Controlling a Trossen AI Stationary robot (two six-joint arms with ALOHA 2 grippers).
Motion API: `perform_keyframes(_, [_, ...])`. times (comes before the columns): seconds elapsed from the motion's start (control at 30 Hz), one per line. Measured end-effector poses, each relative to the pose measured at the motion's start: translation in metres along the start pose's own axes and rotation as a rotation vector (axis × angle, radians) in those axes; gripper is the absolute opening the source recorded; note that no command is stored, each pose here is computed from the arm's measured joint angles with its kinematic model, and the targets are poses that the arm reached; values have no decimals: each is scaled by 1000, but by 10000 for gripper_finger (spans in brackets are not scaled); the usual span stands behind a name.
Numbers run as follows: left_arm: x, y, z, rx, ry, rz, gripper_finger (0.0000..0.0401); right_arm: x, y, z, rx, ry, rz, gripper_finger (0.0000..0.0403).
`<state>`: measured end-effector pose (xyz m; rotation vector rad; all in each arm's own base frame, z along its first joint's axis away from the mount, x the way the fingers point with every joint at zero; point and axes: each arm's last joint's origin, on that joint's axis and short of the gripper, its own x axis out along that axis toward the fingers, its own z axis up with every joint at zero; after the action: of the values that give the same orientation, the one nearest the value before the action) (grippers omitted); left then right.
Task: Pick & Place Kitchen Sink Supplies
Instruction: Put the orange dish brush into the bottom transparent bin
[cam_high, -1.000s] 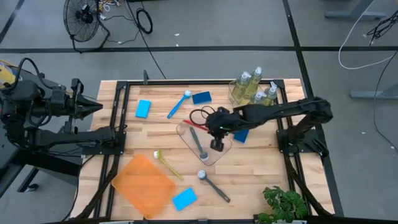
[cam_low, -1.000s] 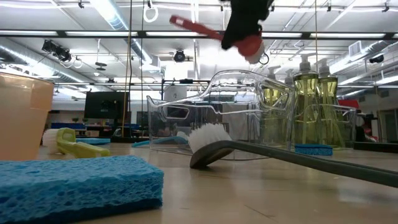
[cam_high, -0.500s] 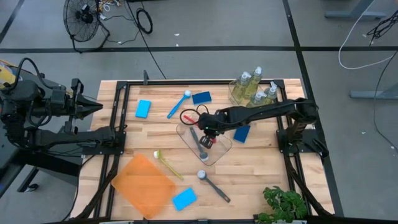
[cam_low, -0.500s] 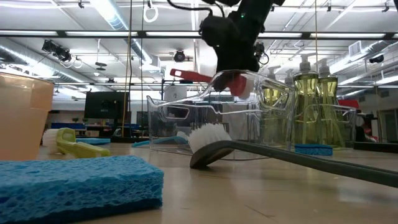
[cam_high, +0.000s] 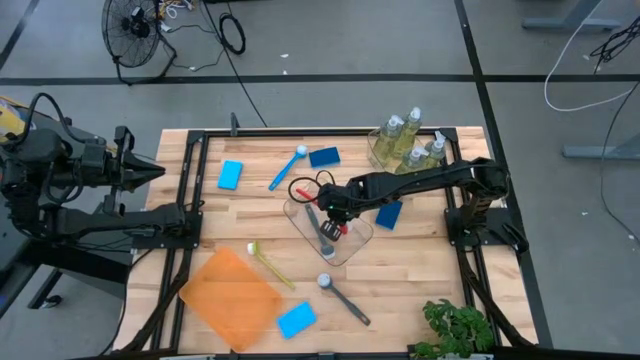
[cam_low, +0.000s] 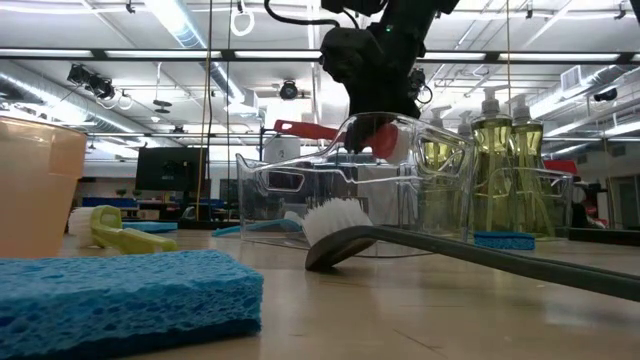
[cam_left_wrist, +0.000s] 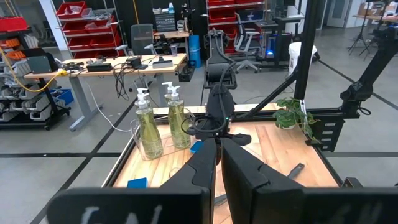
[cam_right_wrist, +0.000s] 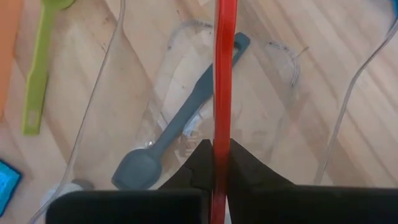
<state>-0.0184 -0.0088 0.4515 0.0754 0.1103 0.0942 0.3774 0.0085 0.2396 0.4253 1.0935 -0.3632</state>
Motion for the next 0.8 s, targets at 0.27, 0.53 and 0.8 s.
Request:
perform_keyframes(0.27, [0, 0, 0, 0, 0, 0, 28, 0, 0, 0, -19, 8, 10, 47])
perform_keyframes(0.53, [0, 0, 0, 0, 0, 0, 28, 0, 0, -1, -21, 38, 47, 67])
perform_keyframes(0.8, [0, 0, 0, 0, 0, 0, 28, 0, -1, -3, -21, 53, 38, 70])
